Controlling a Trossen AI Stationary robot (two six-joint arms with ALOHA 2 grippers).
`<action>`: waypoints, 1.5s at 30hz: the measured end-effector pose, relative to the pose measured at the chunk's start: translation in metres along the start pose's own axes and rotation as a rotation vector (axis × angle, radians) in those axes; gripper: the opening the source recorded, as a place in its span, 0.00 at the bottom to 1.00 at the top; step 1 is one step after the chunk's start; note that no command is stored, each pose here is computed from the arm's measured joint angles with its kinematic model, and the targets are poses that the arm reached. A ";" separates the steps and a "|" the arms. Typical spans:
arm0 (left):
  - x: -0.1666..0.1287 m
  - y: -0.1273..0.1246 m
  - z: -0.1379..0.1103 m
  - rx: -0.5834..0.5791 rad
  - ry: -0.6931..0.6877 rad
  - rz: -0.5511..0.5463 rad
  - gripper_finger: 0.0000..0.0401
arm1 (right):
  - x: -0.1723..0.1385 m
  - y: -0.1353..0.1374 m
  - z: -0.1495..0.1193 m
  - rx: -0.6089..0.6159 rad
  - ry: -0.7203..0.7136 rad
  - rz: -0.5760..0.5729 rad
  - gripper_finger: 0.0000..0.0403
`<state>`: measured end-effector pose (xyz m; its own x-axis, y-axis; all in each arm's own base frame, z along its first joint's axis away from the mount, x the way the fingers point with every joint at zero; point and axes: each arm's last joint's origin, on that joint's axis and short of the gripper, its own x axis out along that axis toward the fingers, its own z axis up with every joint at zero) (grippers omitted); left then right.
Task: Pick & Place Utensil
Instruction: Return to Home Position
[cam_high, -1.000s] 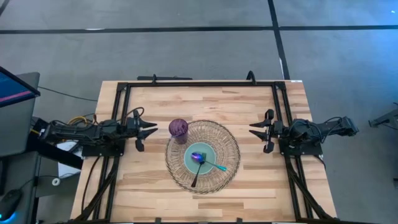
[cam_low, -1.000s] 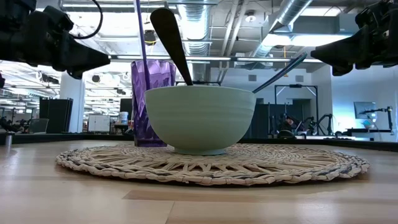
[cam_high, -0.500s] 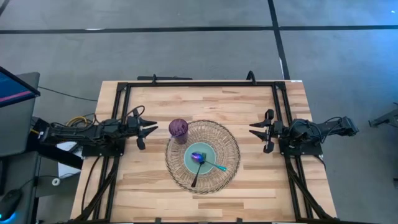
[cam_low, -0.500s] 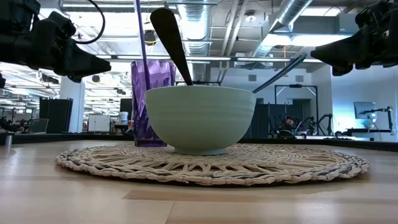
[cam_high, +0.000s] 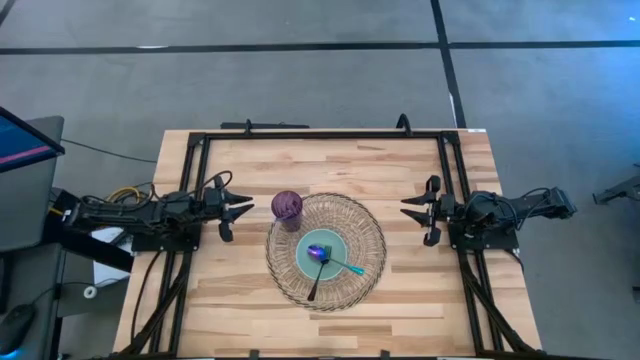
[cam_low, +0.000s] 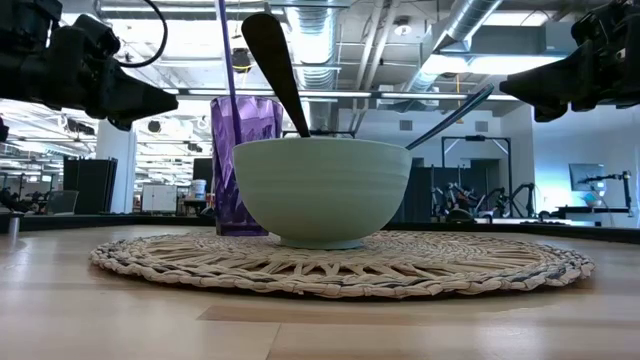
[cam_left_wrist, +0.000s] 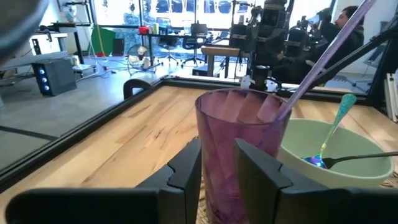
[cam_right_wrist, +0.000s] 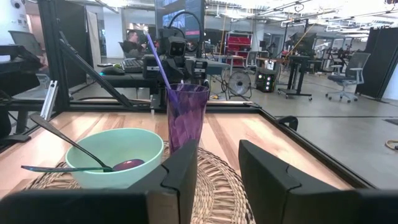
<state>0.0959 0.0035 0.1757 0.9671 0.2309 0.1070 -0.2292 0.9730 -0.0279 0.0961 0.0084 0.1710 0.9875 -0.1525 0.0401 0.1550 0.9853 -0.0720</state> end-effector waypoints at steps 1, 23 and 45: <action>0.000 0.000 0.000 0.000 0.000 0.000 0.24 | 0.000 0.000 0.000 0.000 0.000 0.000 0.28; 0.000 0.000 0.000 0.032 -0.004 0.016 0.24 | 0.000 0.000 0.000 0.000 0.000 0.000 0.28; 0.000 0.000 0.003 0.008 -0.025 0.016 0.24 | 0.000 0.000 0.000 0.000 0.000 0.000 0.28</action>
<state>0.0954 0.0040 0.1782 0.9602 0.2460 0.1319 -0.2453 0.9692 -0.0221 0.0961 0.0085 0.1710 0.9875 -0.1522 0.0401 0.1548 0.9853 -0.0720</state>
